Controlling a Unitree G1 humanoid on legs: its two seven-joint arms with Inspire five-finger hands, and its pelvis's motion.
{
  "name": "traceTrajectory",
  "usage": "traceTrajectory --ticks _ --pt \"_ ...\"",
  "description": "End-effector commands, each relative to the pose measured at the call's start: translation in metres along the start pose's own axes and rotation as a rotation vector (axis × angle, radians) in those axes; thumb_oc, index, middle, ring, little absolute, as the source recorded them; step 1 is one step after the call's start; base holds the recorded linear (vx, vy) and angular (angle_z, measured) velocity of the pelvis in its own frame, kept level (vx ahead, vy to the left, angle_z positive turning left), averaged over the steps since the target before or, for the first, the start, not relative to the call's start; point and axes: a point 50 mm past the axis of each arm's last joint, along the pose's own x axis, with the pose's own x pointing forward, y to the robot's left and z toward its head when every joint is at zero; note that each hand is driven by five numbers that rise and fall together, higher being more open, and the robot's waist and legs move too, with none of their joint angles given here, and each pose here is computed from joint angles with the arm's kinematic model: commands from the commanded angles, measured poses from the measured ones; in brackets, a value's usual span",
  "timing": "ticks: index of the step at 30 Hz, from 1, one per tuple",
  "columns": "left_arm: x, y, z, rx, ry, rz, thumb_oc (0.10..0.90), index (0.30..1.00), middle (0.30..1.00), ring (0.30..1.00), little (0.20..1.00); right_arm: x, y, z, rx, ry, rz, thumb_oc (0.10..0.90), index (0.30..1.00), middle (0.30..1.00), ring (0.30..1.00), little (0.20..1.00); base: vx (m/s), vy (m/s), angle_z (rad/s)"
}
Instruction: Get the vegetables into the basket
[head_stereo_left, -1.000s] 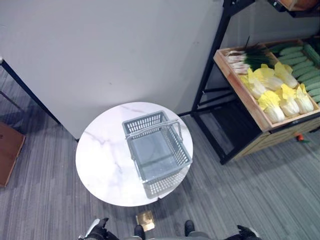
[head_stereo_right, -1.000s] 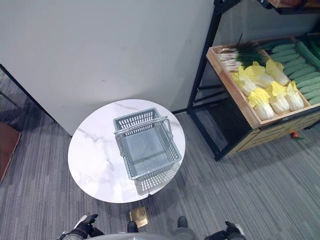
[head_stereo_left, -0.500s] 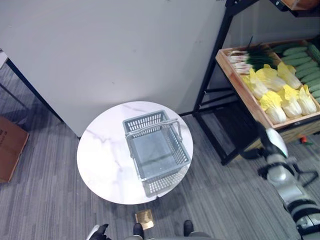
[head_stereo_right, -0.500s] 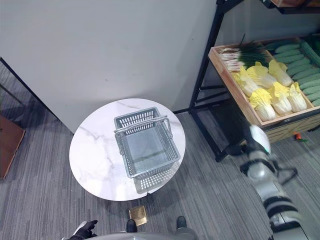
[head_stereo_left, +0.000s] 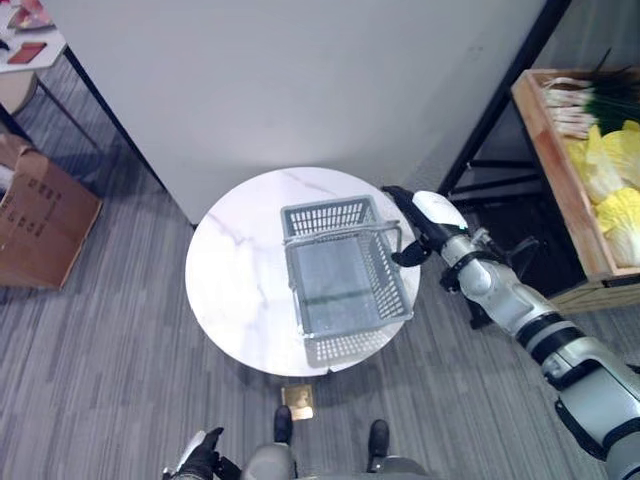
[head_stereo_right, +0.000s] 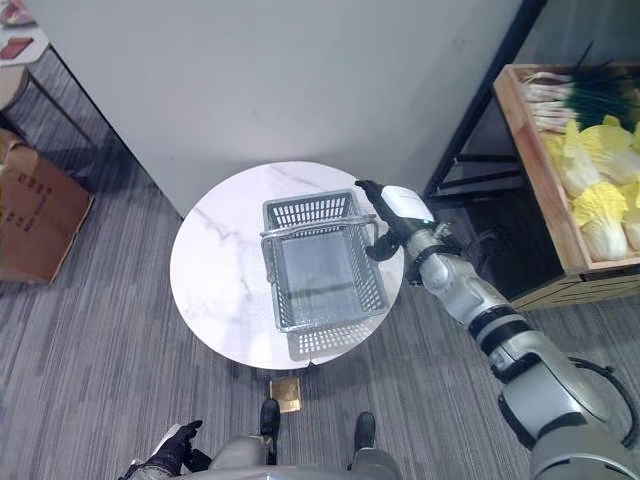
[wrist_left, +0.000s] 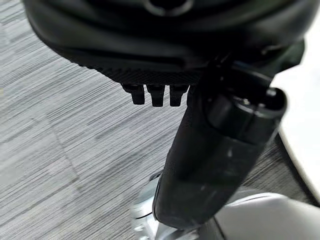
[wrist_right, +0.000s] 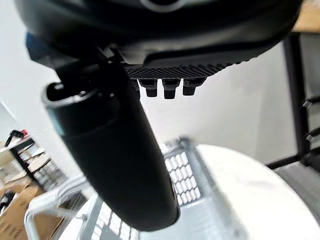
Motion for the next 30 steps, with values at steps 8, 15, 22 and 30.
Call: traceTrajectory --ticks 8,15,22,30 --pt "0.004 0.015 0.008 0.008 -0.001 0.066 0.9 1.0 1.0 1.0 1.0 0.035 -0.075 0.033 -0.044 -0.064 -0.244 0.9 1.0 1.0 1.0 1.0 0.0 -0.008 0.02" --pt "0.006 0.018 0.02 0.008 -0.037 0.084 0.9 1.0 1.0 1.0 1.0 0.04 -0.07 0.012 -0.067 0.074 -0.245 0.9 1.0 1.0 1.0 1.0 0.0 -0.006 0.04" --pt "0.006 0.018 0.023 0.019 -0.049 0.094 0.9 1.0 1.0 1.0 1.0 0.047 -0.061 0.028 -0.094 0.028 -0.225 0.4 0.3 0.3 0.3 0.3 0.0 -0.001 0.01" --pt "0.006 0.019 0.027 0.022 -0.06 0.106 0.9 1.0 1.0 1.0 1.0 0.052 -0.039 0.034 -0.111 0.036 -0.162 0.4 0.3 0.3 0.3 0.3 0.0 -0.001 0.0"
